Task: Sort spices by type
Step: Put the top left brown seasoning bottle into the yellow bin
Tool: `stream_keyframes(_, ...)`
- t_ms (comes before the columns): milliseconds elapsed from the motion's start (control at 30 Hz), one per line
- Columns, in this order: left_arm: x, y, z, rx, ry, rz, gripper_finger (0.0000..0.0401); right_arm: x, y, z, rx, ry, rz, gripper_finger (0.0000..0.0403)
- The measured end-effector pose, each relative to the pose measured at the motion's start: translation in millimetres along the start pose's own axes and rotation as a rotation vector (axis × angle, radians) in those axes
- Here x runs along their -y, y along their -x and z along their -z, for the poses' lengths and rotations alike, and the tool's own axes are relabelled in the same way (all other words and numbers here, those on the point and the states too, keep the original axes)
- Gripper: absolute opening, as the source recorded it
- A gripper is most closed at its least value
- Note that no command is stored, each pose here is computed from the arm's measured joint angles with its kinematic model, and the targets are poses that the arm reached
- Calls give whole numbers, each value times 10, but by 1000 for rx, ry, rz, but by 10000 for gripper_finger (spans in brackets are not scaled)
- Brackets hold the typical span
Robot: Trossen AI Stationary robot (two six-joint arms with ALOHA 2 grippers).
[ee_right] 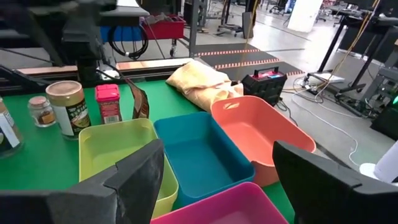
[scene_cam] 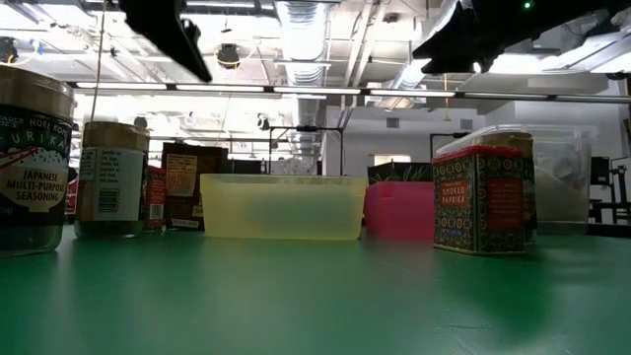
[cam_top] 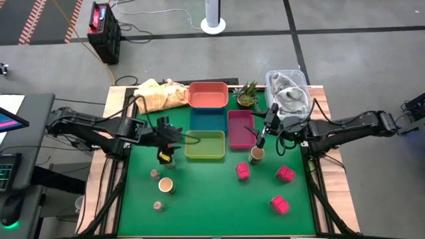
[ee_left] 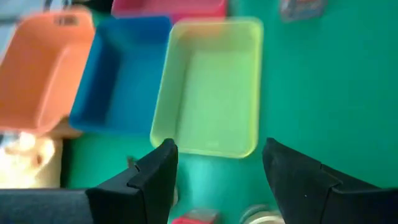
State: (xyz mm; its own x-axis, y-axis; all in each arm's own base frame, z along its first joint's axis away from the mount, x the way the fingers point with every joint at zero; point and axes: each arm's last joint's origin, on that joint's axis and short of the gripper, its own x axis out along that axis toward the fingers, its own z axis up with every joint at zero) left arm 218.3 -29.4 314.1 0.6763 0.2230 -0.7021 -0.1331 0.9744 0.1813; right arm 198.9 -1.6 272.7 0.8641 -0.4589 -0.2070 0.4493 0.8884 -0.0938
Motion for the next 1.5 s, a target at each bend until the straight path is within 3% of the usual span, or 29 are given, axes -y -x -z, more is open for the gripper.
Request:
stream_keyframes(333, 204, 121, -29, 9, -56, 75, 230, -124, 93, 38, -16, -1, 46, 327)
stream_keyframes(500, 296, 79, -30, -6, -92, 114, 273, -184, 137, 46, -14, -24, 33, 327)
stream_keyframes(733, 382, -213, -5, -123, -195, 87, 329, -202, 149, 59, -23, -32, 24, 327)
stream_keyframes(1067, 290, -429, 155, -383, -188, 128, 332, -198, 148, 72, -34, -42, 29, 327)
stream_keyframes(1500, 225, -566, 379, -492, -138, 190, 332, -198, 148, 72, -34, -49, 30, 327)
